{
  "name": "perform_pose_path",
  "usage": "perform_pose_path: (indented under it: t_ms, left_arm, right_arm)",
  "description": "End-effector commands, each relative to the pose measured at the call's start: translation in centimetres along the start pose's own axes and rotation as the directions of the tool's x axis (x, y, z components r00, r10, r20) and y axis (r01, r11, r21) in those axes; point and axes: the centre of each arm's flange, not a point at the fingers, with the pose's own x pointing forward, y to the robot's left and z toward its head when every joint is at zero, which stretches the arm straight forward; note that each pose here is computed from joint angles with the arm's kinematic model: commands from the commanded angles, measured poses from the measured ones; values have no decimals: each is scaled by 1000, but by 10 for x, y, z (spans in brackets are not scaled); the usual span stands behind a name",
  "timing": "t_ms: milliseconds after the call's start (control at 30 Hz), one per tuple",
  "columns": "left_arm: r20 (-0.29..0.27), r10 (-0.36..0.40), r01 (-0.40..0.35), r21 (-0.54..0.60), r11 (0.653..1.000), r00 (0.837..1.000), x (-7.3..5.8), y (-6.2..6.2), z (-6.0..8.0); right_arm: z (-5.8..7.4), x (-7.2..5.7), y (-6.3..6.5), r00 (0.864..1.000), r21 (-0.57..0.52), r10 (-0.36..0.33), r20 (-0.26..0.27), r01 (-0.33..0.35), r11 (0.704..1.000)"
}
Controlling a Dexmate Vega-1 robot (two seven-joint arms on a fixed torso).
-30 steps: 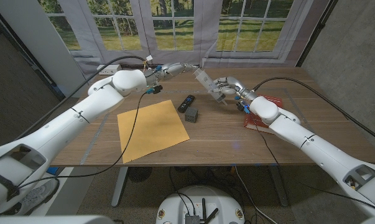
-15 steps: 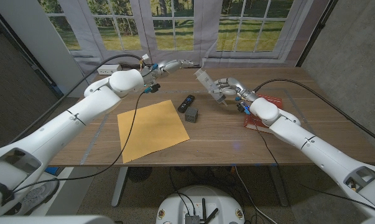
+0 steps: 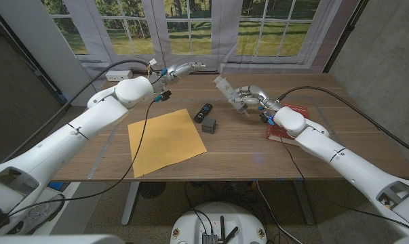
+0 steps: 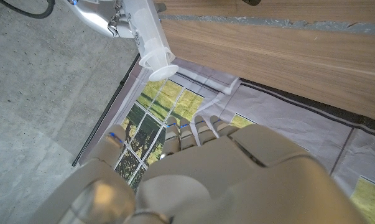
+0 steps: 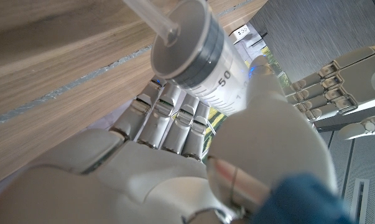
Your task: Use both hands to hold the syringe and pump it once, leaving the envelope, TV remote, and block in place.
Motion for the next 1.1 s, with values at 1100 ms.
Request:
perform_pose_path:
  t_ms: [1100]
  left_arm:
    - [-109, 371, -386, -324, 864, 922, -53, -28, -66]
  right_arm:
    - [-6, 1, -4, 1000, 20, -12, -19, 13, 1000]
